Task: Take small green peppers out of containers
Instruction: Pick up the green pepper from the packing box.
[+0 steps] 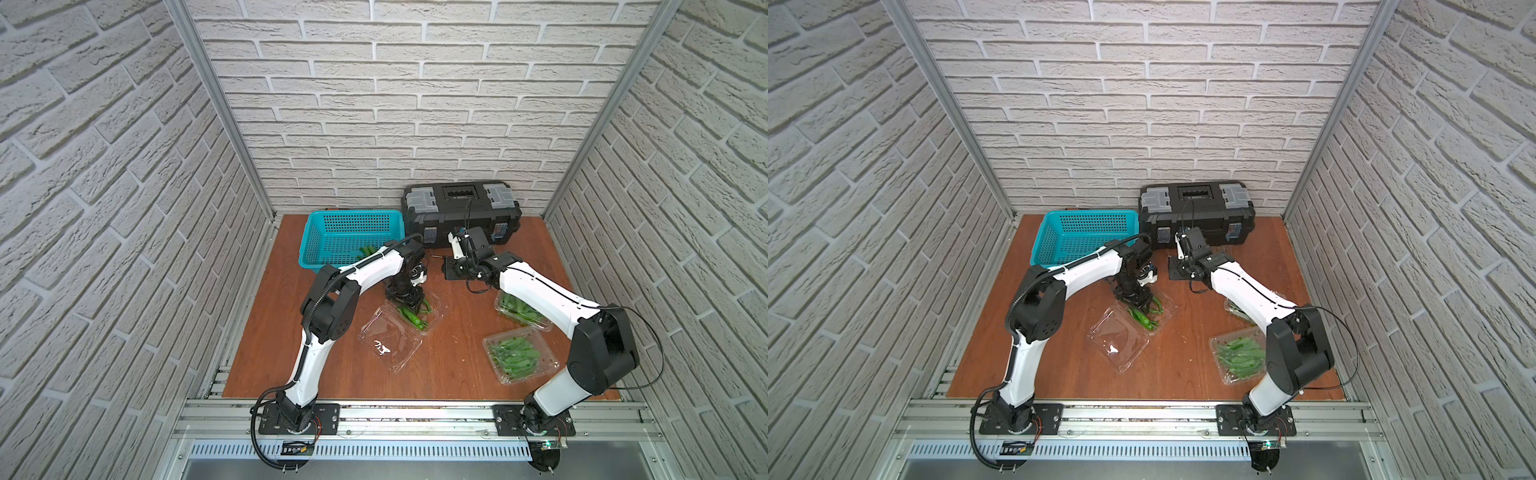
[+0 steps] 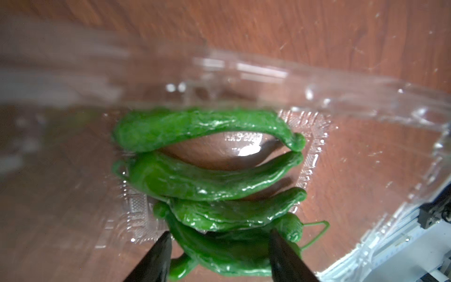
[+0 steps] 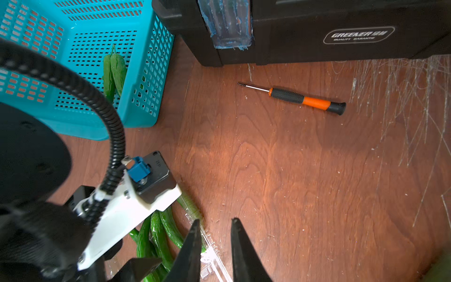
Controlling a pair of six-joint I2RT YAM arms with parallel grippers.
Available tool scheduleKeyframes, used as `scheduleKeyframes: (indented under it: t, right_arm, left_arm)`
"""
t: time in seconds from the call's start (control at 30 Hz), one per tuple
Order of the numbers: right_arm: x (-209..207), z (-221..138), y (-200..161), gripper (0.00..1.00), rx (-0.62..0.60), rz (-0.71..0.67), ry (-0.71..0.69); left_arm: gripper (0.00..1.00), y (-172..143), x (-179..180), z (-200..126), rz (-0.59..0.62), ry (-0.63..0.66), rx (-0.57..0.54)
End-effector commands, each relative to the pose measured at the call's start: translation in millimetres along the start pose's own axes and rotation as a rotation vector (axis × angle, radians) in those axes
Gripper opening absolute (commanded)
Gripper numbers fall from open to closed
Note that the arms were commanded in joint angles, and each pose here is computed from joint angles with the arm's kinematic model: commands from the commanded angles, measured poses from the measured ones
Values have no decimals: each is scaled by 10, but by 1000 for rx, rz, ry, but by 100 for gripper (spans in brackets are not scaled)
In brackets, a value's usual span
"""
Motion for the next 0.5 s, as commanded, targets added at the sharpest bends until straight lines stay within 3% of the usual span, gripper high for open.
scheduleKeyframes:
  t: [0.0,0.2,0.37,0.47]
  right_arm:
    - [-26,-119,40,24,-39,-3,-4]
    - [-43,-153,34,24,-43,-1,-10]
    - [-69,-164,30,24,-47,5,-22]
    - [-79,-155,28,24,-48,14,-27]
  left_arm:
    - [59,-4,-4,28,-6,20,37]
    - [50,23,22,123,6,26,45]
    - [25,32,19,115,16,23,32]
    - [16,39,3,70,29,21,15]
Point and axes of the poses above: each gripper's point midway between its finger pads, its own z axis out along the fingers, its own x axis along the line the jaws close on, y = z × x, the point moved 5 cm from there along -z, back along the fingers, and after that the axes turned 4 degrees about z, right-handed, at the moved point
